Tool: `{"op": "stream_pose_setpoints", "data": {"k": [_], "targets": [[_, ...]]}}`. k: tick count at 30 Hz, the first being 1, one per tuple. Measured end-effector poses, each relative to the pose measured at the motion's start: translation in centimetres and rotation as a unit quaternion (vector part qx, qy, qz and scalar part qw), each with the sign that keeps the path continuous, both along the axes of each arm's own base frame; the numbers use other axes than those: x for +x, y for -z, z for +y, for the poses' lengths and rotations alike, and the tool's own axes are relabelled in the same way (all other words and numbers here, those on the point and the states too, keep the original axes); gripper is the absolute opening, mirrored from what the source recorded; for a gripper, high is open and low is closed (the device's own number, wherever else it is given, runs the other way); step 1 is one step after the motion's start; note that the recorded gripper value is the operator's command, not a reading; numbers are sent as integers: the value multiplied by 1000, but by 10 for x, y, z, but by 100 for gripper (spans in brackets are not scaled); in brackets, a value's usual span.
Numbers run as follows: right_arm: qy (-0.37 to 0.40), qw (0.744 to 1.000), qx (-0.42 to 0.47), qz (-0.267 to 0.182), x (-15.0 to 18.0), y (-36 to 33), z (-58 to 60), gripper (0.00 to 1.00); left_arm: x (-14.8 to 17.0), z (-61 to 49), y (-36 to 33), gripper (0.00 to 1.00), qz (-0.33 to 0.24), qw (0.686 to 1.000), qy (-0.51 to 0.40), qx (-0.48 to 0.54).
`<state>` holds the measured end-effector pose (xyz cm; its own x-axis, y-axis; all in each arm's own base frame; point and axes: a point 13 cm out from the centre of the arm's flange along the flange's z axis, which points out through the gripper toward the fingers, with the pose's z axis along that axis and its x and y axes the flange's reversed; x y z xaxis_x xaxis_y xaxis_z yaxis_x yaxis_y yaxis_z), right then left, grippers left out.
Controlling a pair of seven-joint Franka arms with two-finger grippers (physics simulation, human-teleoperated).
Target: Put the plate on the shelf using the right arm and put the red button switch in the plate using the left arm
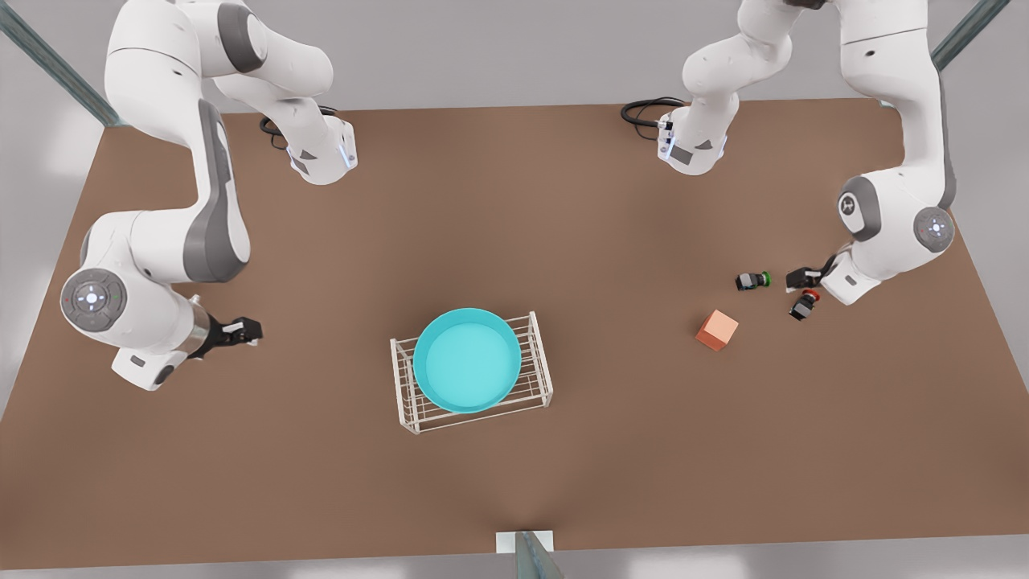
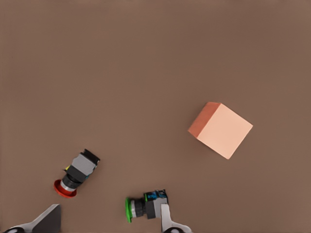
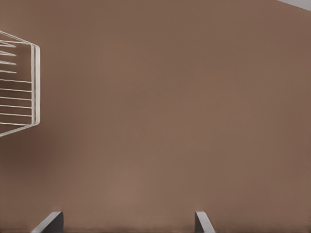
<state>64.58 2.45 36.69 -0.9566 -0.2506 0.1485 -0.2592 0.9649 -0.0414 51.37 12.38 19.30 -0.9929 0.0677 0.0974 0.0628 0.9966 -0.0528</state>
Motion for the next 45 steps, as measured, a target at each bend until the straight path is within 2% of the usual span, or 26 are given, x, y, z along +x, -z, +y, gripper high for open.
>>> {"op": "stream_pose_setpoints", "data": {"k": [4,9,19,32,38,39,41,42,45], "targets": [[2,1000,0,11,-2,7,-7,100,15,21,53,100,-25,998,56,-12],[-1,1000,1,19,-3,13,-8,100,10,27,97,100,-45,987,151,-29],[-8,1000,2,24,-1,24,-6,100,-1,27,125,100,-82,943,320,-25],[-12,1000,4,26,0,27,-4,100,-19,60,131,100,-105,922,371,14],[-13,1000,4,28,0,30,-5,100,-27,67,165,100,-106,922,372,17],[-13,1000,4,28,0,30,-5,100,-26,68,166,94,-108,922,372,19],[-13,999,4,29,0,31,-4,100,-24,69,165,55,-113,920,373,24],[-13,999,4,29,0,32,-4,100,-21,70,164,44,-116,920,374,28],[-14,999,5,29,1,32,-4,100,-15,74,158,20,-126,917,376,39]]}}
